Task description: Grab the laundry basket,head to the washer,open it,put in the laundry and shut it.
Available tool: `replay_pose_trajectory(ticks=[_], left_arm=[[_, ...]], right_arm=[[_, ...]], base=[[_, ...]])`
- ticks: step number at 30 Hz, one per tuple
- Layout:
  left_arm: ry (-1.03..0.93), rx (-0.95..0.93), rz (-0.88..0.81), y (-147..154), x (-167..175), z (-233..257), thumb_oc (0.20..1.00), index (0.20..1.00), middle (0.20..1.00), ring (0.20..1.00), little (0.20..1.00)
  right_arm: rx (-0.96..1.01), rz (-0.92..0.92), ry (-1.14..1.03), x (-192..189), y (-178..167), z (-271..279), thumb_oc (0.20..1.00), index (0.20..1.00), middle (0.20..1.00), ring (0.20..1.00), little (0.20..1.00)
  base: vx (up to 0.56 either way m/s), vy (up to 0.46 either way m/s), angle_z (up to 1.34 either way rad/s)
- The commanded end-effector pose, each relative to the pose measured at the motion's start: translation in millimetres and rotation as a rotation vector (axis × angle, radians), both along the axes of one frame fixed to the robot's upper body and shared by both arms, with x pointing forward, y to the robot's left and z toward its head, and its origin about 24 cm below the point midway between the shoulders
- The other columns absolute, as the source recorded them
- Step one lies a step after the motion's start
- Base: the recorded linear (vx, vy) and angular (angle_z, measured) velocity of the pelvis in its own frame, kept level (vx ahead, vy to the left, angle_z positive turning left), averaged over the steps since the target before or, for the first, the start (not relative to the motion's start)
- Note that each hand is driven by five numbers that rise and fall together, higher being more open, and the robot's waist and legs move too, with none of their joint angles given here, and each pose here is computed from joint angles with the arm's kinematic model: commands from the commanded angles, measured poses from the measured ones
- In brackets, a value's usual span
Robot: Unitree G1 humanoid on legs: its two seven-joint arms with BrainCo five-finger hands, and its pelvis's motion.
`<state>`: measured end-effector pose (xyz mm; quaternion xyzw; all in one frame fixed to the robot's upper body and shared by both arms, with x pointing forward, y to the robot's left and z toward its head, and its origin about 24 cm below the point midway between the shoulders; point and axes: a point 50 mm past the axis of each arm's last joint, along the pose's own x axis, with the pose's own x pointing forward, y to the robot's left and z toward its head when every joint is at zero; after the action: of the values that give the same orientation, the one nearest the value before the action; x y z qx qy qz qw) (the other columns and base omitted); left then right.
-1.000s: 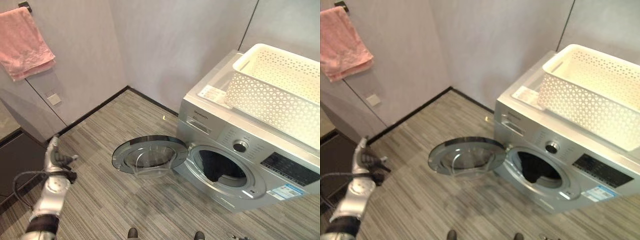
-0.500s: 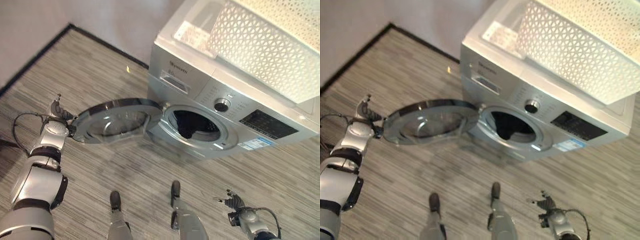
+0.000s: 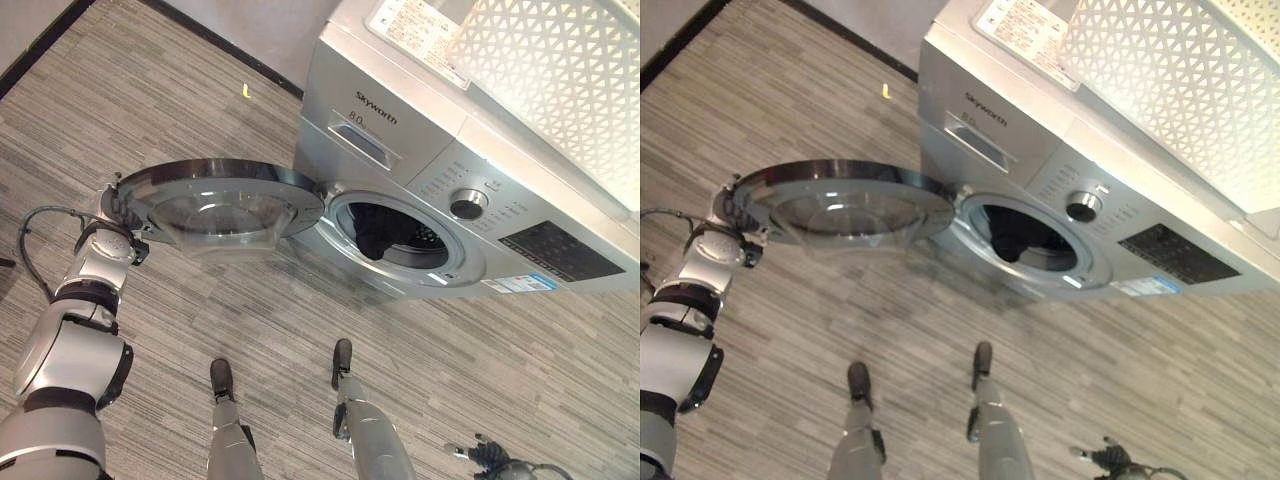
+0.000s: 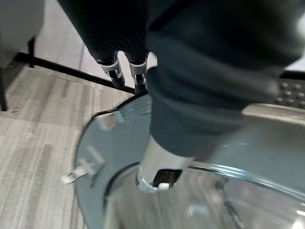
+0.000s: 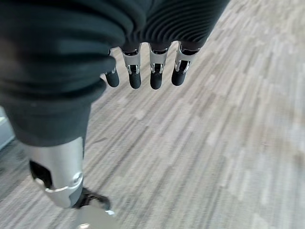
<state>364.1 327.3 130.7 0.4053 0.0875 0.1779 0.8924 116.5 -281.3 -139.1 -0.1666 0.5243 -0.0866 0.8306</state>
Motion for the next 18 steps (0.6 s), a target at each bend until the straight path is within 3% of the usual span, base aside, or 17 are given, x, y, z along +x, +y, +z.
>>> replay_pose_trajectory(ticks=[1, 3, 5, 6, 7, 8, 18], left_arm=[[0.209, -0.102, -0.336, -75, -6, -77, 1.000, 1.000, 1.000, 1.000, 1.000], [0.233, -0.134, -0.382, -90, -13, -92, 1.000, 1.000, 1.000, 1.000, 1.000], [0.268, -0.222, -0.488, -126, -28, -119, 1.000, 1.000, 1.000, 1.000, 1.000], [0.301, -0.305, -0.592, -168, -45, -142, 1.000, 1.000, 1.000, 1.000, 1.000], [0.301, -0.305, -0.592, -168, -45, -142, 1.000, 1.000, 1.000, 1.000, 1.000], [0.320, -0.348, -0.629, -187, -53, -151, 1.000, 1.000, 1.000, 1.000, 1.000], [0.367, -0.551, -0.964, -346, -87, -145, 1.000, 1.000, 1.000, 1.000, 1.000]], right_arm=[[-0.093, -0.007, 0.025, -4, -31, 11, 1.000, 1.000, 1.000, 1.000, 1.000], [-0.101, -0.014, 0.032, -7, -34, 12, 1.000, 1.000, 1.000, 1.000, 1.000], [-0.119, -0.040, 0.049, -13, -39, 12, 1.000, 1.000, 1.000, 1.000, 1.000], [-0.121, -0.062, 0.060, -19, -40, 11, 1.000, 1.000, 1.000, 1.000, 1.000], [-0.121, -0.062, 0.061, -19, -40, 11, 1.000, 1.000, 1.000, 1.000, 1.000], [-0.122, -0.070, 0.070, -23, -40, 9, 1.000, 1.000, 1.000, 1.000, 1.000], [-0.086, -0.089, 0.047, -9, -15, 1, 1.000, 1.000, 1.000, 1.000, 1.000]], base=[[0.03, -0.001, -0.09], [0.02, -0.004, -0.06], [0.06, -0.007, 0.03], [0.06, -0.011, 0.05], [0.06, -0.019, 0.02], [0.05, -0.013, 0.02], [0.04, -0.033, -0.05]])
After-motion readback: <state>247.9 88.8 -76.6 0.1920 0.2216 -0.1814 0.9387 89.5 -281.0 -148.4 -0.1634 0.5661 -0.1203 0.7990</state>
